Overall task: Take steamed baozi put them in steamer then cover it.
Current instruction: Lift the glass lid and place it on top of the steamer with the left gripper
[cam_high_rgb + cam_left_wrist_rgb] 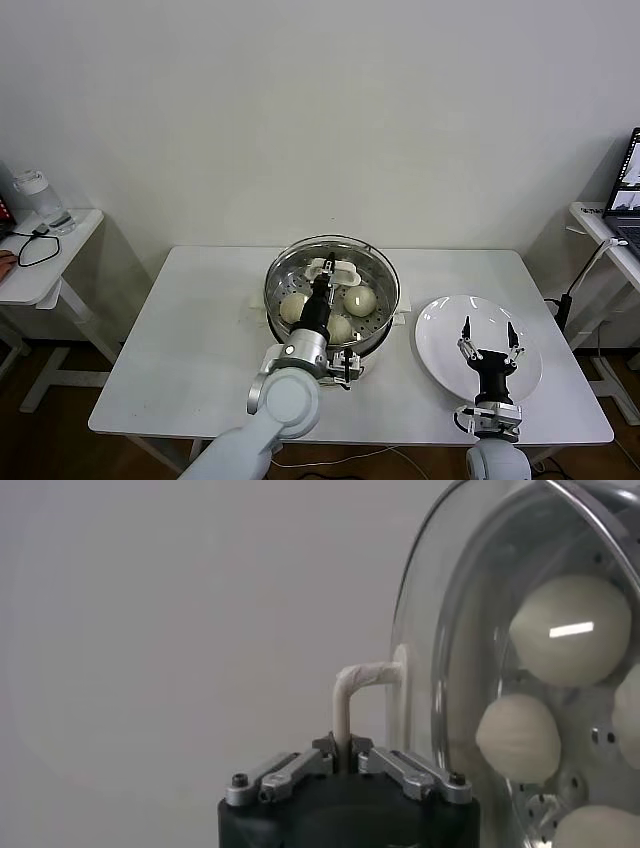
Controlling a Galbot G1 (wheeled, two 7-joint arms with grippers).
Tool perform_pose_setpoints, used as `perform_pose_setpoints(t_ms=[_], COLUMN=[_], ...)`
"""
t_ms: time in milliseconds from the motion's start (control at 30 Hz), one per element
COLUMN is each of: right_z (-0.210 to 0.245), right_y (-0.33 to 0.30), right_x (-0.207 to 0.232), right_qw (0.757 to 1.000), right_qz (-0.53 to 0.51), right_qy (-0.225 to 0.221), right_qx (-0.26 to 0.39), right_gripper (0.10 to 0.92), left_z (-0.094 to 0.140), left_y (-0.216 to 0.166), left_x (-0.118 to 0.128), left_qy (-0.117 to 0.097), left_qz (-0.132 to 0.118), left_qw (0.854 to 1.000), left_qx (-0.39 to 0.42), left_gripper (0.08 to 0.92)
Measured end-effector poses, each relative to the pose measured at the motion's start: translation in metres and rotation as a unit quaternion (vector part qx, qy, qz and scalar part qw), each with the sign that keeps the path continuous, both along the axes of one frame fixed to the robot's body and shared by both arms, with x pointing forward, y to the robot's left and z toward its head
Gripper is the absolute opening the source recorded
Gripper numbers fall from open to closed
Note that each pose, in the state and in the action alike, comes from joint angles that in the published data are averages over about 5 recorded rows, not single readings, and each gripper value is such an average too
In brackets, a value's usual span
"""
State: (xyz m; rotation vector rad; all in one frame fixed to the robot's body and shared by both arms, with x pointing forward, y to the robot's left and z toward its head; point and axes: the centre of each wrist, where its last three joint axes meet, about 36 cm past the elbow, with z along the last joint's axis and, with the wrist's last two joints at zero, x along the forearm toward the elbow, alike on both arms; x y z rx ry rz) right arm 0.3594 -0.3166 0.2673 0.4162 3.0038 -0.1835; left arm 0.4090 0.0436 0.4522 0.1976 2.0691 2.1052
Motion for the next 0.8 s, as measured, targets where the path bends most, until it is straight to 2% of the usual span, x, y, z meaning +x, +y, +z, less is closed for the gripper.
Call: perform_pose_setpoints(t_ms=[233,800], right_z=[0.000,-0.001], right_y=[0.000,-0.001], right_x=[0.000,0.000], right_qw=[1.000,1.000], right_qz=[0.001,0.000], right_qy=[0.000,-0.001], right_qx=[-0.001,-0.006], right_gripper=[0.823,0.823], left_z=[-0.004,-0.010], left_y=[-0.003,-0.005], left_x=[0.005,0.014], left_qy=[0.004,0.027], left_qz=[0.001,0.003], left_qw=[1.000,1.000], left_qx=[0.007,-0.013], left_gripper=[0.187,0.187])
